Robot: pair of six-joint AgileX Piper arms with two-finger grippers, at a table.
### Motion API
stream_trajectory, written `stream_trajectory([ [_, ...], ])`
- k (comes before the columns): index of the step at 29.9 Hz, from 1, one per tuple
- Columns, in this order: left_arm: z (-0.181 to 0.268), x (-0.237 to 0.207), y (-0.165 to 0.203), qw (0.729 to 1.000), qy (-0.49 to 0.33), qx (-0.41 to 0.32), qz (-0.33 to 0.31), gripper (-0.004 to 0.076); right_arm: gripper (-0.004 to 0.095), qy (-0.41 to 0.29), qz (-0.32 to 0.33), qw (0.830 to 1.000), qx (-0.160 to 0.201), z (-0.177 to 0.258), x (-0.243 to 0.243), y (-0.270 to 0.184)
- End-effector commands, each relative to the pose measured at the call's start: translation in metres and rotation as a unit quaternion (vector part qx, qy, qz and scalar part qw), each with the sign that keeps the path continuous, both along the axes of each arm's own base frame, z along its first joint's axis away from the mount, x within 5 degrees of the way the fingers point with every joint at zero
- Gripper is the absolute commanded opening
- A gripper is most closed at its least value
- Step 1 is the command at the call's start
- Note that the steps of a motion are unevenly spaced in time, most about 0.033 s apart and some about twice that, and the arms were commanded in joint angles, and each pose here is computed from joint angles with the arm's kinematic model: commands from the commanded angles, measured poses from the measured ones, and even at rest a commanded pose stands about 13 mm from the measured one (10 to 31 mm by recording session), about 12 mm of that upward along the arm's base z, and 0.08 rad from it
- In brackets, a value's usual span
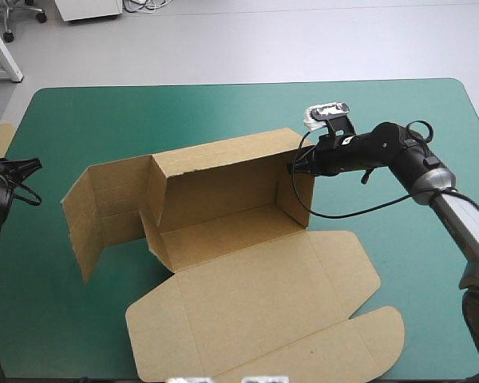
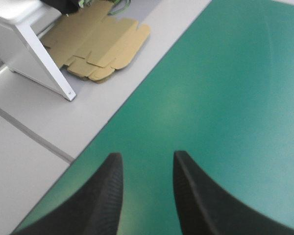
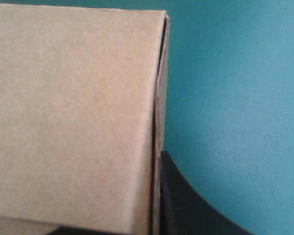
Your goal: Fold the box
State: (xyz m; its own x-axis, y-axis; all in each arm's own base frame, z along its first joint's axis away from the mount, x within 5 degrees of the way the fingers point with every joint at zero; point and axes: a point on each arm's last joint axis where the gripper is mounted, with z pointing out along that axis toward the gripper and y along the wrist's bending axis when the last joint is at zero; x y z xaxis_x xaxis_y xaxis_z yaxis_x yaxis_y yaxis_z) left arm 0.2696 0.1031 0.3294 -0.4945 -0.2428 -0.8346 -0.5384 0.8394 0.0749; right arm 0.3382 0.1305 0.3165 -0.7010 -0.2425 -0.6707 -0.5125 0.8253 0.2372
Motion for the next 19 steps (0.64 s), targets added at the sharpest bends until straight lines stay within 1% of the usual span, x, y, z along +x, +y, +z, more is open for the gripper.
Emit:
stream_trajectory([
  [1, 0.009, 0.002, -0.003, 1.000, -0.016, -0.013, -0.016, 0.0246, -0.0017, -0.008, -0.004, 1.000, -0.019, 0.024, -0.009, -0.006],
  [4, 0.003, 0.005, -0.004, 0.999, -0.003, -0.027, -0.021, 0.0246, -0.0017, -0.014, -0.007, 0.999, -0.034, 0.034, -0.008, -0.009],
  [8, -0.004, 0.008, -0.007, 0.998, 0.012, -0.045, -0.033, 0.0246, -0.0017, -0.009, -0.010, 0.999, -0.038, 0.046, -0.009, -0.012],
  [10, -0.007, 0.010, -0.007, 0.998, 0.017, -0.053, -0.038, 0.0246, -0.0017, -0.008, -0.017, 0.999, -0.050, 0.051, -0.008, -0.016],
  [14, -0.009, 0.011, -0.009, 0.997, 0.020, -0.065, -0.043, 0.0221, -0.0017, -0.019, -0.028, 0.997, -0.068, 0.067, -0.008, -0.022],
  [19, -0.009, 0.011, -0.010, 0.997, 0.022, -0.067, -0.044, 0.0188, -0.0017, -0.018, -0.021, 0.997, -0.071, 0.091, -0.013, -0.026],
])
